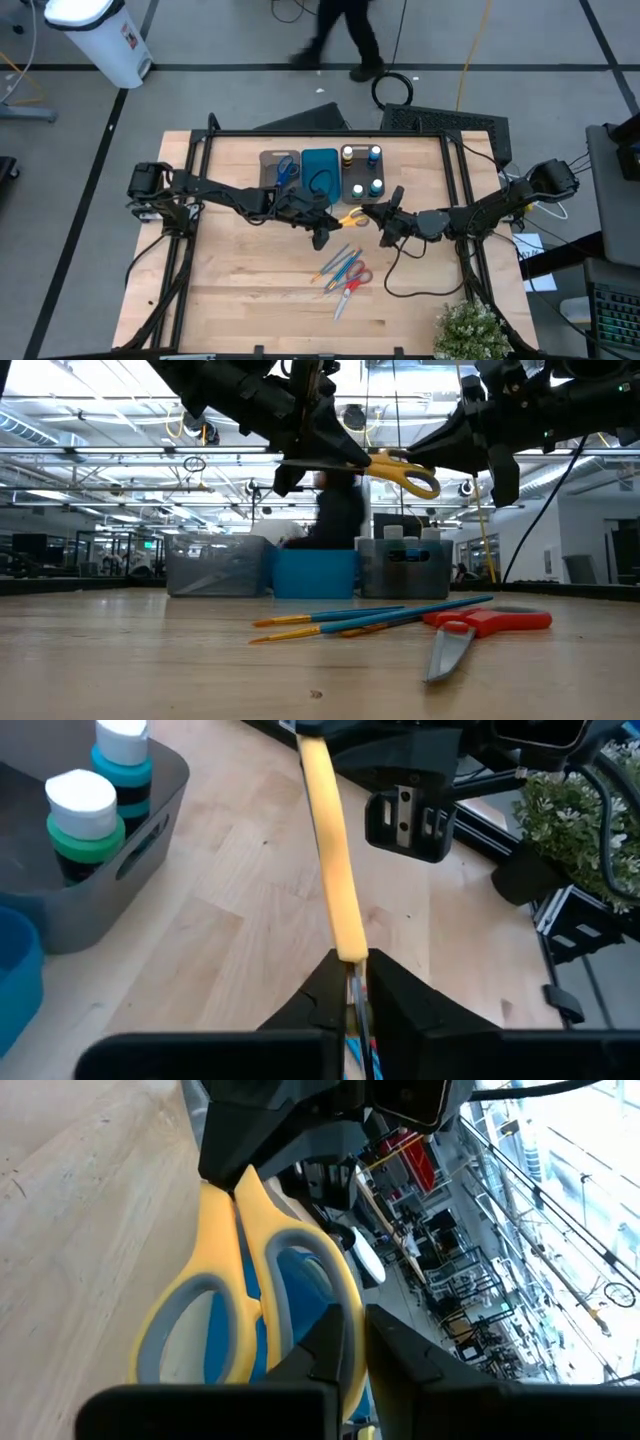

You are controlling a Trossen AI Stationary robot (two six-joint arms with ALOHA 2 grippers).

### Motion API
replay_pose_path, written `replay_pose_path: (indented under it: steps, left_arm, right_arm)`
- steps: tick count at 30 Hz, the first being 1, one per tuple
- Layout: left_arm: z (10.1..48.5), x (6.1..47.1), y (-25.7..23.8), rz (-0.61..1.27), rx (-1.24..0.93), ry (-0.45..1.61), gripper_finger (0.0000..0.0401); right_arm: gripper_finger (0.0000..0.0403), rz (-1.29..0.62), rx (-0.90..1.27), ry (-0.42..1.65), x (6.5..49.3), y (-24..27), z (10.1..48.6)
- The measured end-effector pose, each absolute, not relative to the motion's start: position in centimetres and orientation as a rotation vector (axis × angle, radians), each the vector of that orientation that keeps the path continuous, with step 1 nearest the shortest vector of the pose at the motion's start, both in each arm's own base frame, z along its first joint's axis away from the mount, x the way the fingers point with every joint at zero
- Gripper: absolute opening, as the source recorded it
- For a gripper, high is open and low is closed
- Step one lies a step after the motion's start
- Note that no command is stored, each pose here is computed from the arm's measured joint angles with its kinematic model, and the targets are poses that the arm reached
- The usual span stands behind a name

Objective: Pick & Place Paint Supplies
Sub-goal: Put the yellow scissors into the left gray bin

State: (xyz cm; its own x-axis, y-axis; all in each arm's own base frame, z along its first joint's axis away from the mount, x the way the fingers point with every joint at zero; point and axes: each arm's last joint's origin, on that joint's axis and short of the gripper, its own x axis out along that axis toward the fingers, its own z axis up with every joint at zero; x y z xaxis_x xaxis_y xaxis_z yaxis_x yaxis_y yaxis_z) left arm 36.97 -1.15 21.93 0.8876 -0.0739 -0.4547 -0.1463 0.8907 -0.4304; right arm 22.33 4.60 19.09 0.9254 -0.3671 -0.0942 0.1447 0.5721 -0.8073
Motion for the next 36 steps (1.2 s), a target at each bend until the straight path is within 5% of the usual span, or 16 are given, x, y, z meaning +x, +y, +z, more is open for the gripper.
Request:
replay_pose_path:
  steps: [10,16,28,36]
  left_arm:
    - [25.1,35.0,-0.9,0.249,-0.315,0.375,0.0026]
    - [27.1,31.5,-0.8,0.433,-0.259,0.261,0.0026]
    - [20.1,23.5,0.5,0.788,-0.430,-0.004,0.0026]
    - [16.1,22.6,1.2,0.910,-0.375,0.022,0.0026]
  right_arm:
    - [0.0073,-0.452,-0.600,0.205,22.1,4.4,19.6]
    - [0.0098,-0.516,-0.623,0.214,21.4,5.3,20.0]
    - [0.0100,-0.472,-0.654,0.164,20.9,6.3,20.8]
    - [0.0100,-0.480,-0.646,0.155,21.0,6.2,20.9]
